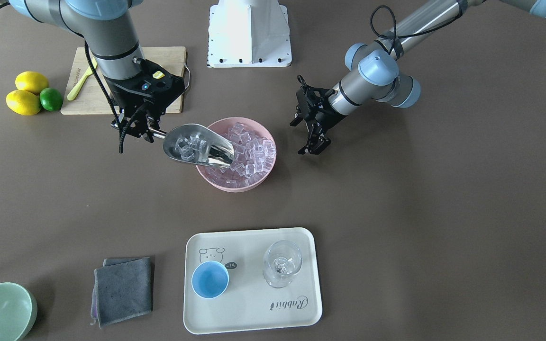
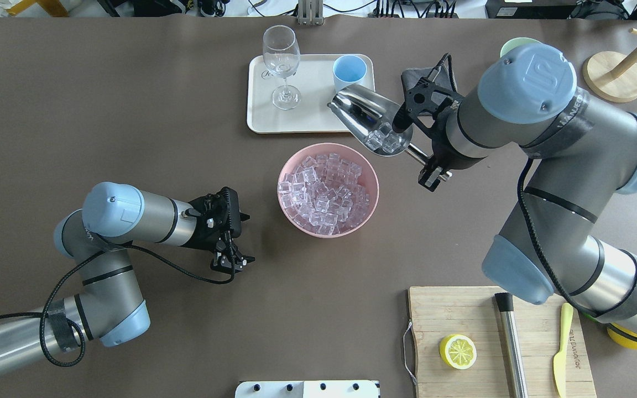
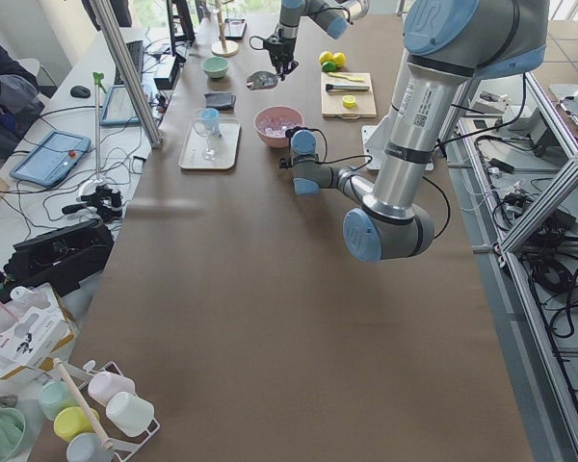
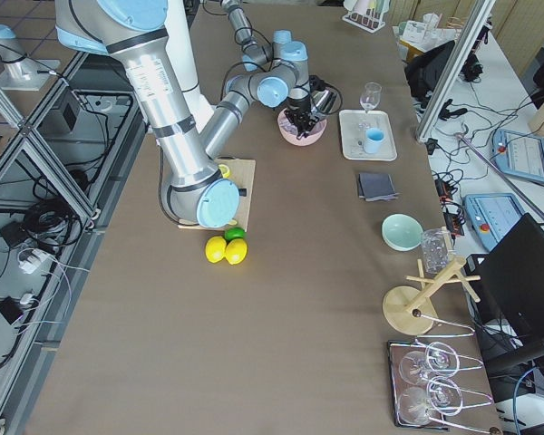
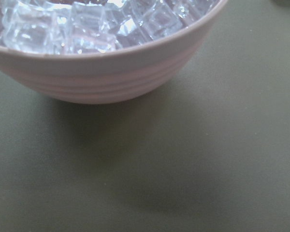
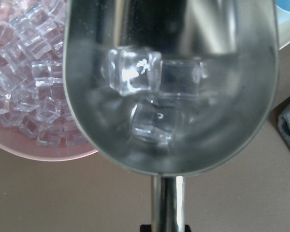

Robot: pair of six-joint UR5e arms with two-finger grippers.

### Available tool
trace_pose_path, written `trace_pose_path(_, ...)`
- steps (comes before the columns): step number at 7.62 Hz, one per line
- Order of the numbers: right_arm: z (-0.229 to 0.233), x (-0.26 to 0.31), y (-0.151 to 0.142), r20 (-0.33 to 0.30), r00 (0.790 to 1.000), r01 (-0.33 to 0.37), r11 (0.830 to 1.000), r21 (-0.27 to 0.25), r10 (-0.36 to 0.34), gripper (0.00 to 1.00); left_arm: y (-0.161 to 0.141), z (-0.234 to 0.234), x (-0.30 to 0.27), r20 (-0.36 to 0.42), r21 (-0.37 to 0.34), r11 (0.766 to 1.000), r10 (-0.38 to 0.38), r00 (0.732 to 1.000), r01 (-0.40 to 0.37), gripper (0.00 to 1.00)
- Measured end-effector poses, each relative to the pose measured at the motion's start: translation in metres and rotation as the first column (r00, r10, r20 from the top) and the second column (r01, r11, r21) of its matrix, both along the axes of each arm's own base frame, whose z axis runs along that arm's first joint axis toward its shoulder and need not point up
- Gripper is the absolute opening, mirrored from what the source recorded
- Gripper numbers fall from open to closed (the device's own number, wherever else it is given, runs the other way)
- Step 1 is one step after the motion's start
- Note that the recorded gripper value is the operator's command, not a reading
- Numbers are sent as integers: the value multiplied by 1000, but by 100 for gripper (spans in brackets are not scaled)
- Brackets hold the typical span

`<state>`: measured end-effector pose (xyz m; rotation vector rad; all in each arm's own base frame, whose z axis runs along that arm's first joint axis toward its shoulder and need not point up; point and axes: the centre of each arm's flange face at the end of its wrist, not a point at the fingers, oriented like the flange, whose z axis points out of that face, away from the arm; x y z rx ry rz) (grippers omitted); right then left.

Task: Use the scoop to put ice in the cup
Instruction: 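Position the scoop over the blue cup on the white tray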

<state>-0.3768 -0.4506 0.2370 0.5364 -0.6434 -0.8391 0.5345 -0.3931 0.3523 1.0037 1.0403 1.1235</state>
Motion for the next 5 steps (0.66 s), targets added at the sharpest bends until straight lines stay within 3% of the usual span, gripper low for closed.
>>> trace_pose_path(2, 15, 15, -23, 34, 999, -32, 996, -82, 35, 0, 0, 1, -1, 3, -2, 1000, -2, 1000, 2, 100)
trace_pose_path(5, 53, 17, -66, -2, 999, -39, 972, -234, 40, 0, -1, 2, -2, 8, -6, 1000, -3, 1000, 3, 100)
